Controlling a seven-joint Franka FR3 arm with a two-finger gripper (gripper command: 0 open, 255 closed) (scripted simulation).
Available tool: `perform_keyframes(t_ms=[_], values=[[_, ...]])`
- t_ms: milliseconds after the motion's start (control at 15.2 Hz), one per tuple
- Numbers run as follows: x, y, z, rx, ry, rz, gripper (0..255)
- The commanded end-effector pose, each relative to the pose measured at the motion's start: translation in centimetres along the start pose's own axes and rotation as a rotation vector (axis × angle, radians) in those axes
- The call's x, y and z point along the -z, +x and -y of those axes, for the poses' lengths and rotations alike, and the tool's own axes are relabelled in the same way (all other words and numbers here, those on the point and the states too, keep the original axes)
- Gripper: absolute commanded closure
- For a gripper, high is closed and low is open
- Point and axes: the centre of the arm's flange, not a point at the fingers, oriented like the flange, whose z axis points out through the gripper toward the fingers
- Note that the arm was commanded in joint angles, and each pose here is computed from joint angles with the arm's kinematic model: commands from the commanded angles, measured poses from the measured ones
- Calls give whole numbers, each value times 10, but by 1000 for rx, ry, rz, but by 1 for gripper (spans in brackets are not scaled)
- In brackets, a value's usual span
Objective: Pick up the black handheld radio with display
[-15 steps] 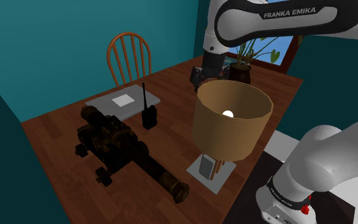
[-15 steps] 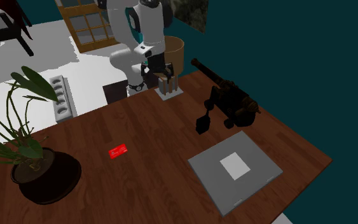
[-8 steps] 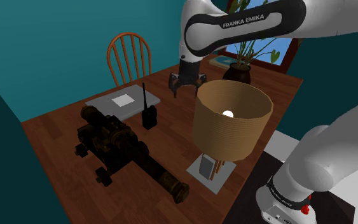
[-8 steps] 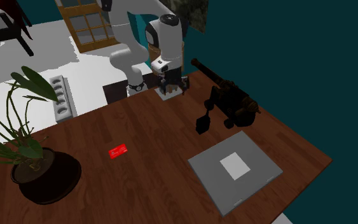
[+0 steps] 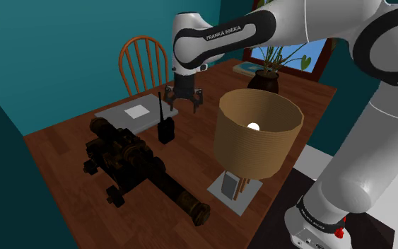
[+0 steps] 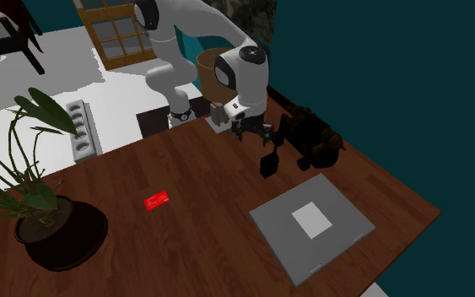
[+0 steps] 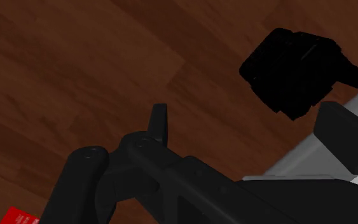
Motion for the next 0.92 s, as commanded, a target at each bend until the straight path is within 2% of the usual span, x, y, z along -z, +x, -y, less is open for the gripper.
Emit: perform_keyframes(t_ms=[0,264,858], values=[[-13,10,20,-48,5,13,0],[-36,34,61,-139,15,38,0],[-76,37,60,-141,15,39,0]])
